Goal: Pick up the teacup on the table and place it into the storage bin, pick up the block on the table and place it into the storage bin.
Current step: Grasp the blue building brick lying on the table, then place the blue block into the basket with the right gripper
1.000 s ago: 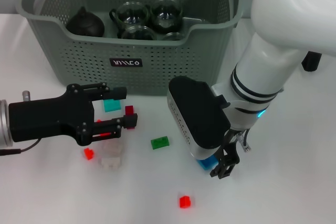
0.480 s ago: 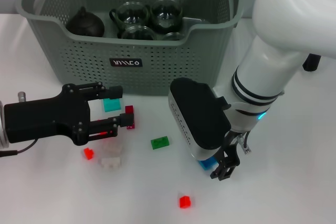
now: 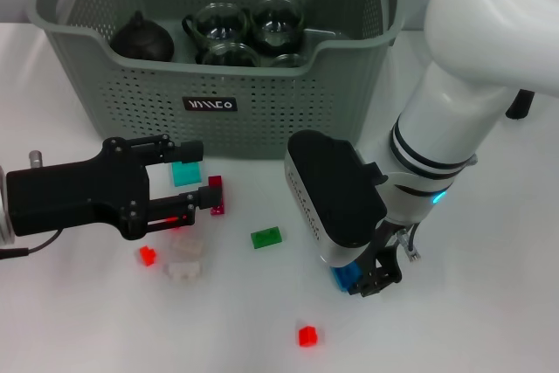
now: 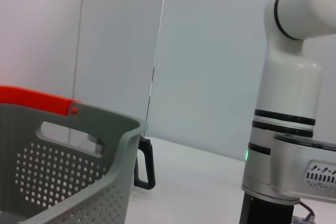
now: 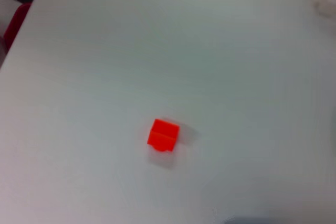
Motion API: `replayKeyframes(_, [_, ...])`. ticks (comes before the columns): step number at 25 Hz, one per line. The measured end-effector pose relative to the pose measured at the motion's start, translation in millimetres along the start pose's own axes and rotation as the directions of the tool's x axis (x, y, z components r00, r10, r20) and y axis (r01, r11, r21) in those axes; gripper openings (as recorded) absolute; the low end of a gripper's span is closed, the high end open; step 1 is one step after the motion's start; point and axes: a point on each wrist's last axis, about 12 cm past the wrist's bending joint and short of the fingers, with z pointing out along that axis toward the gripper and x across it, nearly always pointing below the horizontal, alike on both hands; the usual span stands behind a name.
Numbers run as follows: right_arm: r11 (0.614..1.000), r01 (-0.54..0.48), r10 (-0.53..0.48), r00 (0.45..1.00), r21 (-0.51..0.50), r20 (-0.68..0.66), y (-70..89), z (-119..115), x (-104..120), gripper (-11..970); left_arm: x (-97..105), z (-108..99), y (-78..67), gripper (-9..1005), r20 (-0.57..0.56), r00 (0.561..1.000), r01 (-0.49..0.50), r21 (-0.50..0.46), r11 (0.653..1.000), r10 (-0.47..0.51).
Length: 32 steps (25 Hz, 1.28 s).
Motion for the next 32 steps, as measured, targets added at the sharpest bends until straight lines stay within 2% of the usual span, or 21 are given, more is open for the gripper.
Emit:
replayKeyframes(10, [0.999,-0.032,0.032,0.999,0.003,0.013,-2.6,-3.9,1.4,422,-0.1,-1.7,0.1,647,0.004,1.0,-0.001,-0.005,1.0,0.001])
replayKeyframes(17, [0.996,-0.092,0.092,0.994,-0.009,0.056,-4.3,-20.2,1.4,423,-0.6,-4.4,-0.1,647,0.008,1.0,-0.006,-0.008,1.0,0.006])
replayKeyframes(23, [0.984,-0.178,0.18,0.972,-0.027,0.148,-1.8,-41.6,11.4,422,-0.4,-5.9,0.0,647,0.003,1.0,-0.008,-0.012,1.0,0.008])
replayKeyframes(29, [0.956,-0.294,0.286,0.922,-0.008,0.261,0.6,-75.9,24.5,423,-0.8,-8.0,1.2,647,-0.002,1.0,-0.014,-0.024,1.0,0.014])
replayKeyframes(32, [0.937,-0.347,0.315,0.881,0.03,0.352,0.2,-105.0,29.8,422,-2.3,-8.5,1.6,647,-0.002,1.0,-0.021,-0.024,0.999,0.021])
